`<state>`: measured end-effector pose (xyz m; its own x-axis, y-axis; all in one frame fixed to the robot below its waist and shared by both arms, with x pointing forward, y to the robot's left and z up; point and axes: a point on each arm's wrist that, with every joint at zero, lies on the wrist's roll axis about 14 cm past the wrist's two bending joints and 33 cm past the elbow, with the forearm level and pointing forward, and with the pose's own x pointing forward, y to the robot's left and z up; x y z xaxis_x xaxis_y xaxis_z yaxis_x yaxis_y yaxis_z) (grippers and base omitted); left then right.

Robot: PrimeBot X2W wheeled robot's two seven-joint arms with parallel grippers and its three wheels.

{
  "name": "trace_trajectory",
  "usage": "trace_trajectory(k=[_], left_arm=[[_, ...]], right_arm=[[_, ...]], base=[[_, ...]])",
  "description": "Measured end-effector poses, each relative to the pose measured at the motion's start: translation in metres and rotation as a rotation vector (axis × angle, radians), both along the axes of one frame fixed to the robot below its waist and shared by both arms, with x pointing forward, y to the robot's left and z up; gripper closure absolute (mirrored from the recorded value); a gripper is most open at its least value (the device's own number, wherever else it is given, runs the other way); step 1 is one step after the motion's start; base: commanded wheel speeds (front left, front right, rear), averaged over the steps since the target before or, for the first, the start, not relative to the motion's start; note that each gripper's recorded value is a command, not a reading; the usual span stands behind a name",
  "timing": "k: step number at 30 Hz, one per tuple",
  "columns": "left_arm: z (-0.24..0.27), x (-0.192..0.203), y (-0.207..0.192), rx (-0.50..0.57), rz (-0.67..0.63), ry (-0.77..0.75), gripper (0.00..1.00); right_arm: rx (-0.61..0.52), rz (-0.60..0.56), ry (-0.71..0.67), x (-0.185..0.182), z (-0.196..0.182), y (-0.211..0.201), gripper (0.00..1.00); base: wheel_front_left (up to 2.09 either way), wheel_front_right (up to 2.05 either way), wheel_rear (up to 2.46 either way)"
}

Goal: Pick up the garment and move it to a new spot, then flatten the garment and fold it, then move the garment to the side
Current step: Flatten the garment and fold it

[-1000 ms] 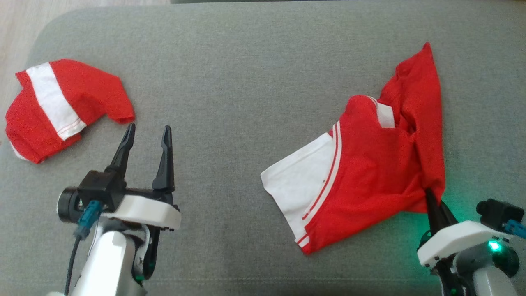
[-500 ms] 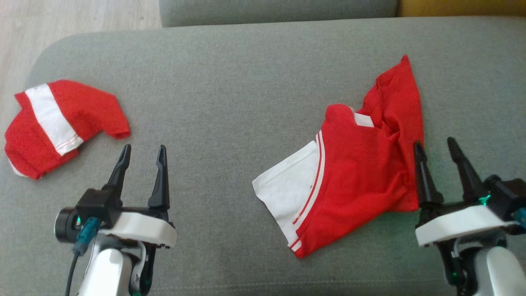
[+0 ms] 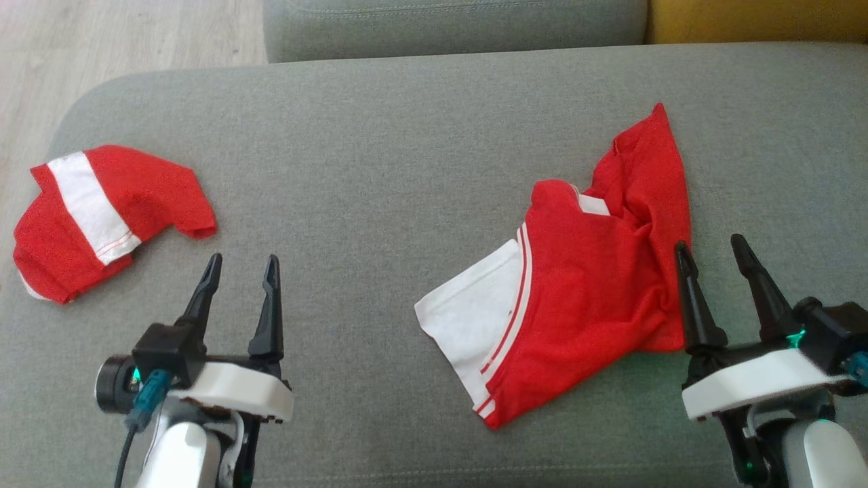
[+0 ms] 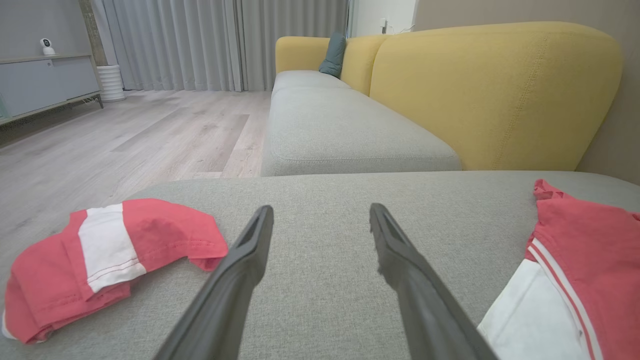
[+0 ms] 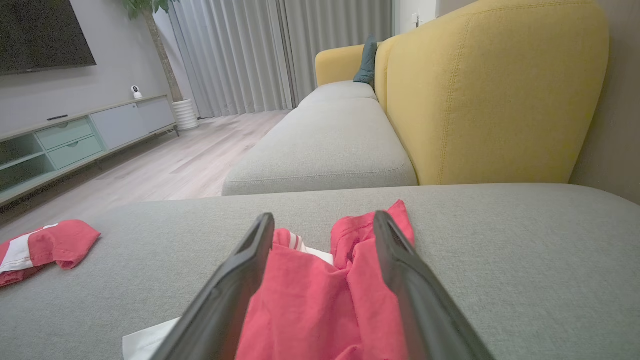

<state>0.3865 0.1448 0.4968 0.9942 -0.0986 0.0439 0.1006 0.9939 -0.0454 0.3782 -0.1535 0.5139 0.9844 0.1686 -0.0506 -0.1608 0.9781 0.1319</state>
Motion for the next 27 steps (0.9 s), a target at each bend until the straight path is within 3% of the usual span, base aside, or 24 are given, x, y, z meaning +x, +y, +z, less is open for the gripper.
trace_trajectory(k=[20, 27], left_arm=[[-0.005, -0.001, -0.004, 0.003, -0.012, 0.016, 0.0], [0.002, 0.02, -0.048, -0.013, -0.162, 0.009, 0.0]], right_arm=[[0.007, 0.007, 0.012, 0.002, -0.003, 0.003, 0.0], [0.007, 0.002, 0.044, 0.007, -0.014, 0.001, 0.0]], base=[[0.0, 0.0, 0.0], [0.0, 0.0, 0.0]])
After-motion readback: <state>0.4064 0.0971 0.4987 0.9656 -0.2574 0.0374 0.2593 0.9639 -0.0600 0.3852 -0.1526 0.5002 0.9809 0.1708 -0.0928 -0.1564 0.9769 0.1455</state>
